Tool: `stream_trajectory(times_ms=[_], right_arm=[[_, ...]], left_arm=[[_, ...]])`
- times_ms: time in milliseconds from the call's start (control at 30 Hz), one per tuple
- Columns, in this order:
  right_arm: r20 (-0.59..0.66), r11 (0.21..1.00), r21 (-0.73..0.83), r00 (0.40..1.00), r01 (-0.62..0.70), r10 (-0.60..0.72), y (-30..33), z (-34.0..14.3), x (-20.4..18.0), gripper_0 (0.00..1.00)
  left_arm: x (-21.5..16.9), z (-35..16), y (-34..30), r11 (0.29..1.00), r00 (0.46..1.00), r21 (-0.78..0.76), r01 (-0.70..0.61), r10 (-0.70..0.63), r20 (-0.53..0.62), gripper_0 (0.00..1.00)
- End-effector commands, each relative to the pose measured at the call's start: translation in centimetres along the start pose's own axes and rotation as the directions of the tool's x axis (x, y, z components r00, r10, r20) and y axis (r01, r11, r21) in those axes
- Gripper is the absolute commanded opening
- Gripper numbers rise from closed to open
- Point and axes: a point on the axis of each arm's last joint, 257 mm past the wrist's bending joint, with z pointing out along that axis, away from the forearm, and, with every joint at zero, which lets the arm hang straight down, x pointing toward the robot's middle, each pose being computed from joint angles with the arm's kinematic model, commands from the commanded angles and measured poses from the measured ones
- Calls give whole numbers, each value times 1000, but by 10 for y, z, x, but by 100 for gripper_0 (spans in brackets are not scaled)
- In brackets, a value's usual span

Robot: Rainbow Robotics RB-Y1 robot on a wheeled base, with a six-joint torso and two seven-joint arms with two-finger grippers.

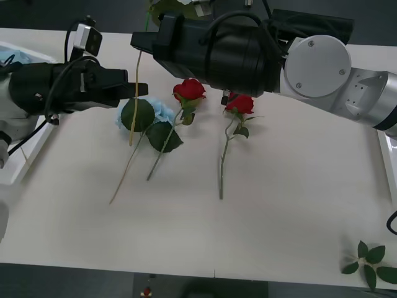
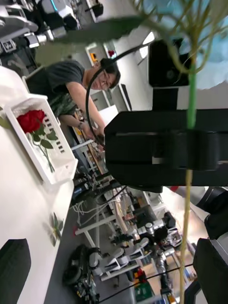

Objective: Put the red flowers into the right box and the blue flowers into the left box

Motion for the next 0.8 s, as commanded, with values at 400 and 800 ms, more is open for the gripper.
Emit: stream_trajectory(times_ms=[400, 800], right_arm=[[13, 997, -17, 997, 78, -78, 17, -2, -13, 0], [13, 997, -17, 997, 78, -78, 17, -2, -13, 0]], left_arm=[[-10, 37, -39, 983, 992, 146, -111, 119, -47, 100], [-7, 38, -43, 980, 990, 162, -118, 128, -54, 0]])
